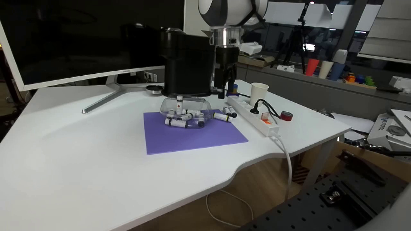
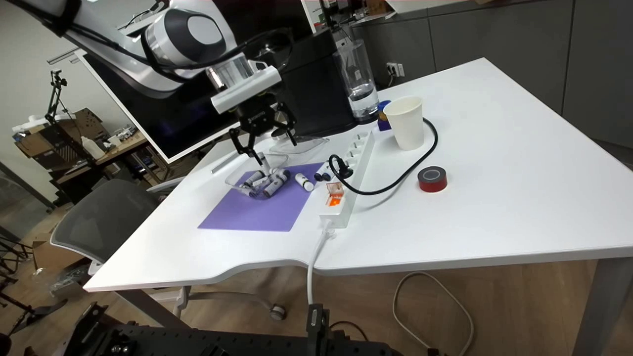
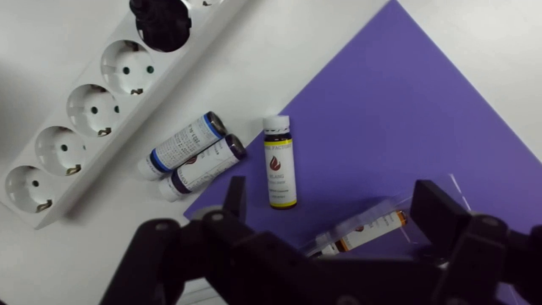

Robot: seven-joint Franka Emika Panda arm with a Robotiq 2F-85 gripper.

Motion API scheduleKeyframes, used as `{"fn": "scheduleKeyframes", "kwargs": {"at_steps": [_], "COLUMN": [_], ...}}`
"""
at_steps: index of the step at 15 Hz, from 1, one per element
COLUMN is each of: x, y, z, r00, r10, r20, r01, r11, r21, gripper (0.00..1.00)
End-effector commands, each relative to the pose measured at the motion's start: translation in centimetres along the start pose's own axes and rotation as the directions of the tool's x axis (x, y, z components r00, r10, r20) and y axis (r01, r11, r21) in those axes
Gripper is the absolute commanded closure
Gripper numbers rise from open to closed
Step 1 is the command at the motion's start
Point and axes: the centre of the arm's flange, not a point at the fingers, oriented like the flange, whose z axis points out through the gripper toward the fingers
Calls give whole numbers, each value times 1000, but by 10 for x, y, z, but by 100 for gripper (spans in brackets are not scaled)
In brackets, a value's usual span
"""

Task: Pick one bottle from the table and place it inside the container

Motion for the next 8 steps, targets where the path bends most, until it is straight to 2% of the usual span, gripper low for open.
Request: {"fn": "scheduleKeyframes", "kwargs": {"at_steps": [1,4,8], "x": [0,-1,-7], "y": [-1,0,7], "z": [4,4,9], "r00": [1000,1000,1000], "r10": [-5,-9,-12], "r20": [4,4,-19], "r01": [5,9,11], "r11": [1000,1000,999], "r21": [5,7,-30], "gripper": [0,0,0]}}
